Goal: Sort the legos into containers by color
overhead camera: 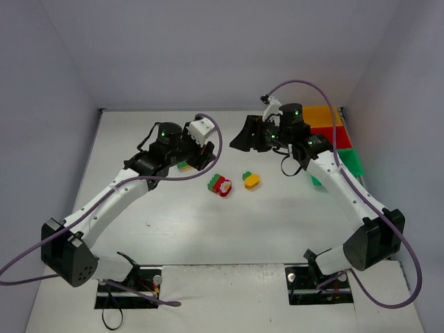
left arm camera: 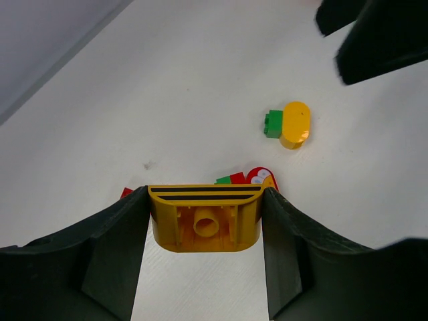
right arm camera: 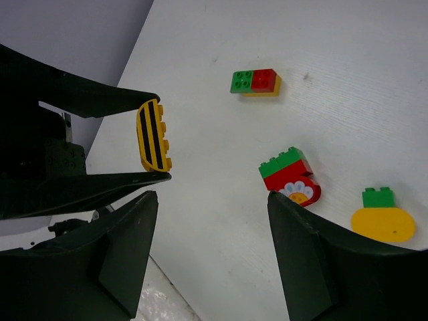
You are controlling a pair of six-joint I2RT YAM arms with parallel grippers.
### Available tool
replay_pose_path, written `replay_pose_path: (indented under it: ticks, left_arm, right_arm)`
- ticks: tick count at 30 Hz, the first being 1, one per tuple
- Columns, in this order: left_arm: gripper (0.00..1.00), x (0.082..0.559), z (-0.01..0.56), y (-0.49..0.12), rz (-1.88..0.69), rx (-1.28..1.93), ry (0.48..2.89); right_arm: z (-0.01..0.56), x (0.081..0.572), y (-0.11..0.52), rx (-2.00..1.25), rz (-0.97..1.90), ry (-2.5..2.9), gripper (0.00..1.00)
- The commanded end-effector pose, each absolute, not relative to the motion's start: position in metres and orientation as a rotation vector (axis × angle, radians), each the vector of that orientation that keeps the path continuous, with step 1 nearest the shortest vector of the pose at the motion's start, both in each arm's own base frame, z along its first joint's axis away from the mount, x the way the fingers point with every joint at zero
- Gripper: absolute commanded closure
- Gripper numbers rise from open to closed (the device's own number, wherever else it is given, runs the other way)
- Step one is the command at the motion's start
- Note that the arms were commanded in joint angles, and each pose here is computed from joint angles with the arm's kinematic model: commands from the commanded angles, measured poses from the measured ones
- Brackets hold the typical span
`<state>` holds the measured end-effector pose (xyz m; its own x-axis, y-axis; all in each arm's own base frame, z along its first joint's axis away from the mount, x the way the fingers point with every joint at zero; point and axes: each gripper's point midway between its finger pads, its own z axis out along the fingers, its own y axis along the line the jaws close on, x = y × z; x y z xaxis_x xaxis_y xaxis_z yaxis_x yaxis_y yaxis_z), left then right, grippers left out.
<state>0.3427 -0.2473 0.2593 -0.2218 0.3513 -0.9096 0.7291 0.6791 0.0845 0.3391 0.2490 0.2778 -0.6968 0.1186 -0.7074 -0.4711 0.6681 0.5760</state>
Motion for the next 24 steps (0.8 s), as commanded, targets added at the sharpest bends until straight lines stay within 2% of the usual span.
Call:
replay_pose_path:
  ticks: [1, 12, 24]
  left_arm:
    - [0.79, 0.330, 0.318, -0.261, -0.474, 0.934, 1.567]
    - [0.79, 0.308, 0.321, -0.279, -0.514, 1.026, 1.504]
    - [0.79, 0.307, 0.323, -0.290, -0.520, 1.041, 1.492]
  right_arm:
    - [0.305, 0.342, 0.268, -0.329, 1.076, 2.051, 0.37]
    - [0.306, 0.320, 0.308, -0.491, 1.158, 2.037, 0.40]
    - [0.303, 0.300, 0.321, -0.568, 1.233, 2.042, 0.43]
